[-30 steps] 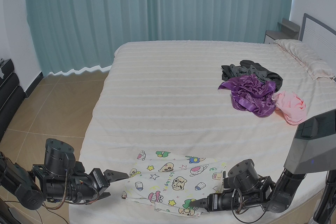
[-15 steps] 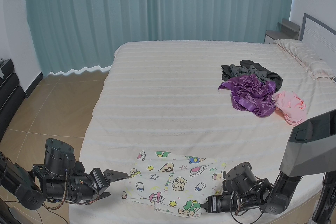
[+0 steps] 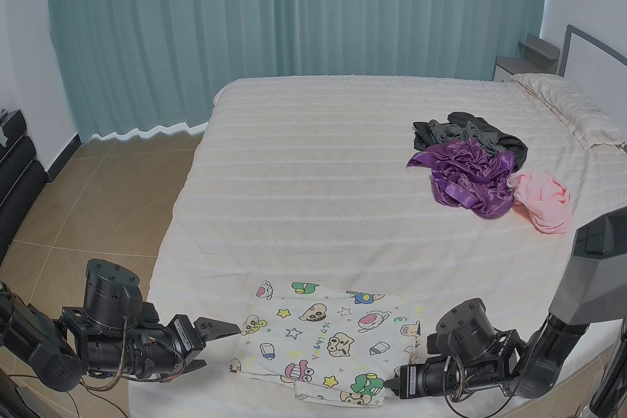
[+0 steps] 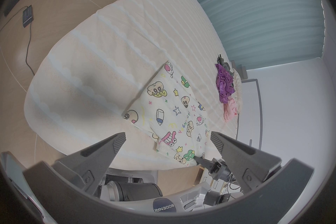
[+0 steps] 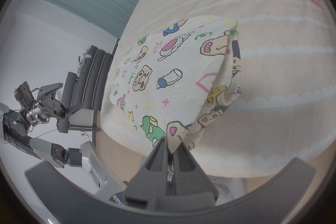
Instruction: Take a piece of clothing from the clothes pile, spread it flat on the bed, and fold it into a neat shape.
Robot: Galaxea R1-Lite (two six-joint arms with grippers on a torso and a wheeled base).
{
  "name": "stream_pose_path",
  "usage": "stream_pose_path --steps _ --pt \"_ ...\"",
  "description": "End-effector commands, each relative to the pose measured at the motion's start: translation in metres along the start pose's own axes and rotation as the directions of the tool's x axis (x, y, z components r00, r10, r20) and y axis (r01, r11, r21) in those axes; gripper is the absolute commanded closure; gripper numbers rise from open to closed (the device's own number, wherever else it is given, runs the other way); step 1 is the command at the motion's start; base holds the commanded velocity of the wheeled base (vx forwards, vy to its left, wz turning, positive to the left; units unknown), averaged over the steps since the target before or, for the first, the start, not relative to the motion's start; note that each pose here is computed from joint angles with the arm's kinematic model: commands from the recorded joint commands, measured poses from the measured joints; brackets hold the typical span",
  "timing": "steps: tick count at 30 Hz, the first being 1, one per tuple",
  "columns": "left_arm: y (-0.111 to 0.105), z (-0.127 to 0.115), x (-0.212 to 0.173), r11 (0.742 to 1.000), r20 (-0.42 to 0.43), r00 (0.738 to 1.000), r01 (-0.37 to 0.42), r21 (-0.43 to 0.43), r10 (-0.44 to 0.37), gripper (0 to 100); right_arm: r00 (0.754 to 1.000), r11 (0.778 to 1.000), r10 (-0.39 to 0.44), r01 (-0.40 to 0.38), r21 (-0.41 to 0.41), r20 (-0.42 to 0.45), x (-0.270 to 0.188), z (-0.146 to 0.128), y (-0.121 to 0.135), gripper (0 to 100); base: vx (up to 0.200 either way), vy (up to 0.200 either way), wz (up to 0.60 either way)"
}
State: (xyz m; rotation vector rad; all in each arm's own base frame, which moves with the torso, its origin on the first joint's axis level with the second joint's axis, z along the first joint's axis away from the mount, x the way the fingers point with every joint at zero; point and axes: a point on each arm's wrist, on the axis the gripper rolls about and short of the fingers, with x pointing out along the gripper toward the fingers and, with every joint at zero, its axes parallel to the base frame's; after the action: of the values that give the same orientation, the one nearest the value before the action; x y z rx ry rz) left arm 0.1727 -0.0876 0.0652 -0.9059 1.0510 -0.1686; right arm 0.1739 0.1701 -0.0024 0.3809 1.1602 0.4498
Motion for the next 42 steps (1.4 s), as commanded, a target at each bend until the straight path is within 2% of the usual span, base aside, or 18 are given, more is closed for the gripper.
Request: stream_pose_path --steps 1,12,13,20,25,27,31,33,34,36,38,42 --pt "0.000 0.000 0.000 1.000 0.000 1.000 -0.002 -0.001 0.002 0 1.000 0.999 -0.015 0.014 -0.032 -0.021 -0.006 -0.001 0.001 100 0.000 0.000 0.00" --pt "0.001 0.000 0.001 1.000 -0.003 1.000 -0.007 -0.002 0.007 0 0.996 0.998 -0.047 0.044 -0.051 -0.070 -0.001 -0.008 -0.001 100 0.000 0.000 0.00" --pt "0.001 0.000 0.001 1.000 -0.002 1.000 -0.006 -0.002 0.006 0 0.996 0.998 -0.049 0.046 -0.050 -0.074 -0.002 -0.009 -0.002 0 0.000 0.000 0.00" --pt "0.001 0.000 0.003 1.000 -0.005 1.000 -0.011 -0.003 0.011 0 0.995 0.996 -0.049 0.042 -0.082 -0.082 -0.004 -0.012 -0.002 0 0.000 0.000 0.00" --pt "-0.001 0.005 0.014 1.000 0.007 1.000 -0.007 0.002 0.007 0 1.000 0.998 -0.026 0.027 -0.052 0.014 -0.022 0.005 -0.004 0 0.000 0.000 0.00" --pt "-0.002 0.009 0.025 1.000 0.016 1.000 -0.004 0.015 0.004 0 0.998 0.998 -0.060 0.061 -0.024 0.028 -0.022 0.011 -0.010 0 0.000 0.000 0.00" --pt "-0.001 0.018 0.045 0.997 0.048 0.999 -0.016 0.077 0.013 0 0.995 0.995 -0.098 0.097 0.027 0.036 -0.010 0.022 -0.020 0 0.000 0.000 0.00" --pt "0.007 0.025 0.075 0.978 0.066 0.996 -0.065 0.197 0.052 0 0.993 0.992 -0.114 0.113 0.053 0.021 -0.003 0.024 -0.025 0 0.000 0.000 0.00" --pt "0.007 0.025 0.075 0.978 0.066 0.996 -0.065 0.197 0.052 0 0.993 0.992 -0.114 0.113 0.053 0.021 -0.003 0.024 -0.025 0 0.000 0.000 0.00" --pt "0.015 0.029 0.099 0.952 0.090 0.992 -0.111 0.285 0.088 0 0.992 0.989 -0.126 0.125 0.074 0.021 0.001 0.028 -0.030 0 0.000 0.000 0.00" --pt "0.017 0.034 0.117 0.943 0.112 0.989 -0.124 0.310 0.093 0 0.992 0.990 -0.122 0.119 0.082 0.042 0.004 0.035 -0.029 0 0.000 0.000 0.00" --pt "0.019 0.036 0.133 0.934 0.104 0.989 -0.131 0.332 0.102 0 0.989 0.987 -0.144 0.142 0.075 0.030 0.015 0.034 -0.031 0 0.000 0.000 0.00"
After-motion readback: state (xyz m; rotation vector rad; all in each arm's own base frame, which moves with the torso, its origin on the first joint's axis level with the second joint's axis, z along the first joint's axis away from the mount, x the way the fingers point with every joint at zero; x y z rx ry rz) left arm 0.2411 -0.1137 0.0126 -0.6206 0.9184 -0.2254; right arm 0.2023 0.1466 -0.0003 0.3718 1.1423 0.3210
